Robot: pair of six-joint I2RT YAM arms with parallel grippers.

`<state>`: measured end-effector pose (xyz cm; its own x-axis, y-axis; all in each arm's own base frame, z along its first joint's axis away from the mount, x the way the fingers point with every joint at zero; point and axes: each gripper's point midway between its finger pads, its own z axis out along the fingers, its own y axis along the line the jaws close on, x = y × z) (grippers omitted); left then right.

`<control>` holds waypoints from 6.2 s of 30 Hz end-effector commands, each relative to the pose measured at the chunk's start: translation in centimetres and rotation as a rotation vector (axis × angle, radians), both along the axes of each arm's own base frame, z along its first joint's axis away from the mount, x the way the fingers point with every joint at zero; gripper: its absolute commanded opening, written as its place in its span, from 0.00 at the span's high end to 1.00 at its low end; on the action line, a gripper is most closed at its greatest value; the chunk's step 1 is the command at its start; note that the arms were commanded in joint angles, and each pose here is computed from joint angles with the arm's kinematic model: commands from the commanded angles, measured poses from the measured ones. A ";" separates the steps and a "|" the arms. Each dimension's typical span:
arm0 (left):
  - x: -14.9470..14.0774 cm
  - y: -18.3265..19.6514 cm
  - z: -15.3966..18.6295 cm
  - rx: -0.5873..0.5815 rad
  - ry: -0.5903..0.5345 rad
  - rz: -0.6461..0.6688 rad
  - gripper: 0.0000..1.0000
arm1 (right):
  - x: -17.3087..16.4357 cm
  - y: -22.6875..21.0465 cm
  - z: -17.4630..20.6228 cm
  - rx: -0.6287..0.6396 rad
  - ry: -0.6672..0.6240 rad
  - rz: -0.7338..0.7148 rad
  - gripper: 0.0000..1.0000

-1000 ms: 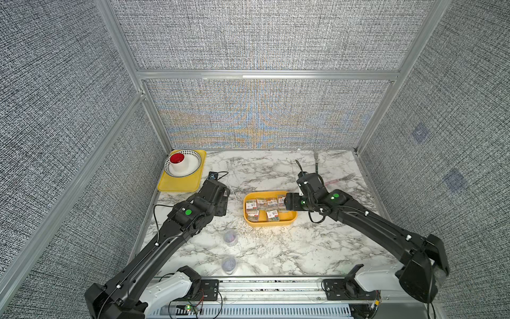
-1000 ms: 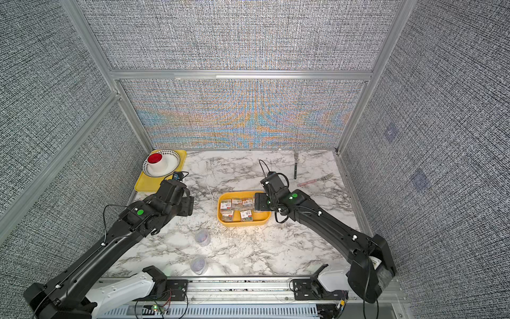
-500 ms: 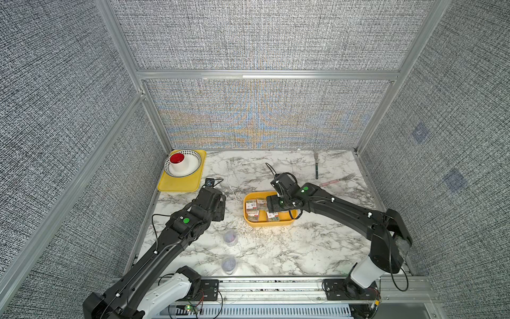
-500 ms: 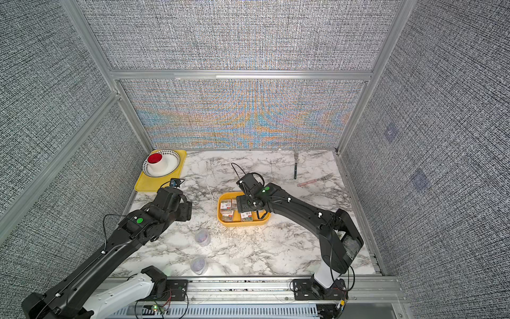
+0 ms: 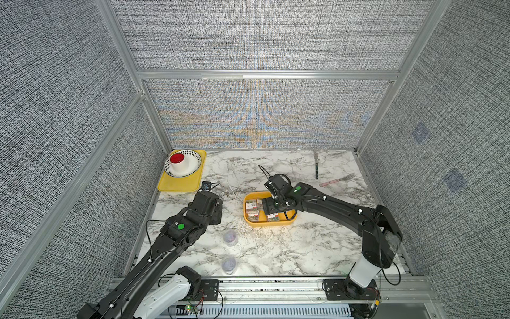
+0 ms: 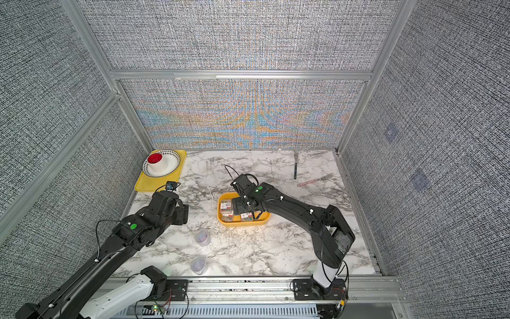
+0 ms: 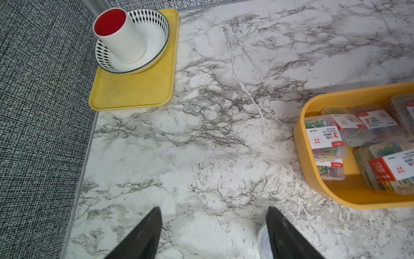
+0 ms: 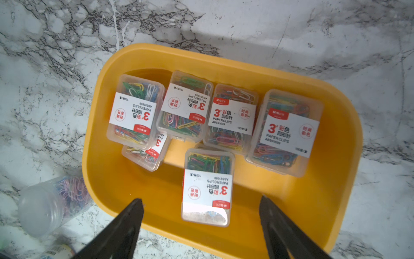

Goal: Take the paper clips out of the storage box
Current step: Pick up the boxed paper clips from the storage box, then place the boxed paper clips at the center of the board.

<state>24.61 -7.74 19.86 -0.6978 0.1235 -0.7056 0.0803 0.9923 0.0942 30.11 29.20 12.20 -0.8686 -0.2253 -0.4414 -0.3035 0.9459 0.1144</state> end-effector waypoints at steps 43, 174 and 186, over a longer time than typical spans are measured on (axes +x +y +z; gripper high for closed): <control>0.4 -0.1 -0.1 0.008 -0.005 -0.004 0.24 | -0.6 0.4 -5.6 -0.119 0.120 -0.008 0.38; 0.1 1.2 1.4 0.008 -0.079 0.036 0.24 | -12.2 8.3 -0.8 -0.184 -0.333 1.272 0.25; 0.0 1.6 0.9 0.002 -0.053 0.079 0.25 | -8.1 2.5 3.5 -0.173 -0.405 0.722 0.26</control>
<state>24.60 -6.41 20.70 -0.6642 0.0933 -0.7417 0.0234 0.9943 0.1041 19.88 33.77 15.47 -0.0825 -0.8087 -0.5824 -0.9177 0.2895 -0.2720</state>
